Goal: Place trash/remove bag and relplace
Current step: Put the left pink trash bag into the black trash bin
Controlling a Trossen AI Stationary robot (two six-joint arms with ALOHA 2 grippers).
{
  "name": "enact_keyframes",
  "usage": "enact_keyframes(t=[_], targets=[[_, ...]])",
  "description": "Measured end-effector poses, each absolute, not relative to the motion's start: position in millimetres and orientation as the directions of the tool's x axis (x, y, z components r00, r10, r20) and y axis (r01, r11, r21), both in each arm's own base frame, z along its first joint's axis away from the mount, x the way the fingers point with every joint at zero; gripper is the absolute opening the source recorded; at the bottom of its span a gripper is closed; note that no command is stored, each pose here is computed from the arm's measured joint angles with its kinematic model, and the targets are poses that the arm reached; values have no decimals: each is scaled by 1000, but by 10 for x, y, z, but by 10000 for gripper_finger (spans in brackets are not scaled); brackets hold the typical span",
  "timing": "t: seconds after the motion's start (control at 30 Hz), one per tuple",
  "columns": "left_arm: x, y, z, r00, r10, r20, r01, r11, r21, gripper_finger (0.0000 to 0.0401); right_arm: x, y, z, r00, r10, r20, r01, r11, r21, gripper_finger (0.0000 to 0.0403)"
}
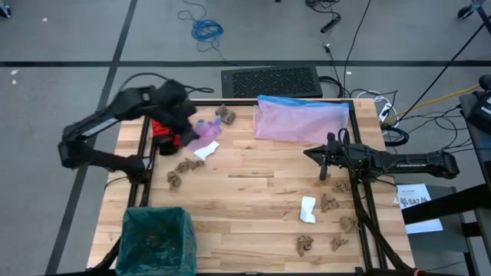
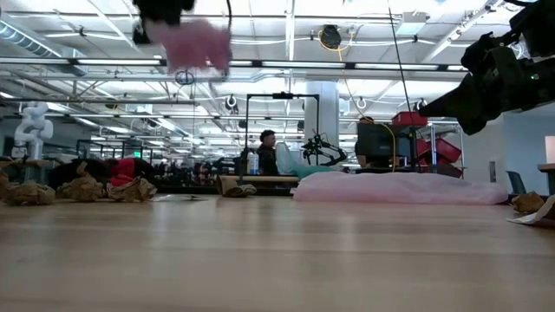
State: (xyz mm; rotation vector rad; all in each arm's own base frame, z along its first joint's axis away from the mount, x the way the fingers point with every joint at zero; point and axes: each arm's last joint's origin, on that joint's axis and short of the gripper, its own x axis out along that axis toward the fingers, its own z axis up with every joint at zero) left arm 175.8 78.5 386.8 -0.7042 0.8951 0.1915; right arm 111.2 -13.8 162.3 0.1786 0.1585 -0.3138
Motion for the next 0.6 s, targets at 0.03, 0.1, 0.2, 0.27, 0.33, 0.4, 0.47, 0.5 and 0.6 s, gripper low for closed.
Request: enact_keyframes(t=[0.03,0.1,0.2,0.27,0.33,0.4,0.47,0.5,0.6], targets=[[1698,704,3958,630,-165,-759,-411,759,-506,1,1112,-138,1622,939,-292,-182,320,936,149,0],[1584,558,4118,639,-238,-732,-356,751,-555,1,1112,-138,1623,939,-292,-182,320,936,149,0],[1455,358,4292,627,-389,-675,-249,720,-647,0,1112,-138,1622,939,-292,-182,320,936,149,0],[1418,243,4366,602,-502,-621,-177,675,-716,0,1112,-138,1622,939,-292,-182,320,936,149,0],[1380,137,4449,579,-600,-552,-98,621,-778,0,1112,-138,1623,939,-292,-182,320,936,149,0],[1370,54,4480,530,-683,-502,-98,539,-836,0,1112,-138,1623,939,-292,-182,320,936,150,0],[1362,-21,4494,470,-757,-454,-132,448,-884,0,1112,-138,1623,939,-292,-182,320,936,150,0],[1358,-62,4500,438,-787,-434,-153,411,-899,0,1112,-138,1623,939,-292,-182,320,936,149,0],[1338,-185,4513,336,-859,-386,-237,320,-917,0,1112,-138,1623,939,-292,-182,320,936,149,0]])
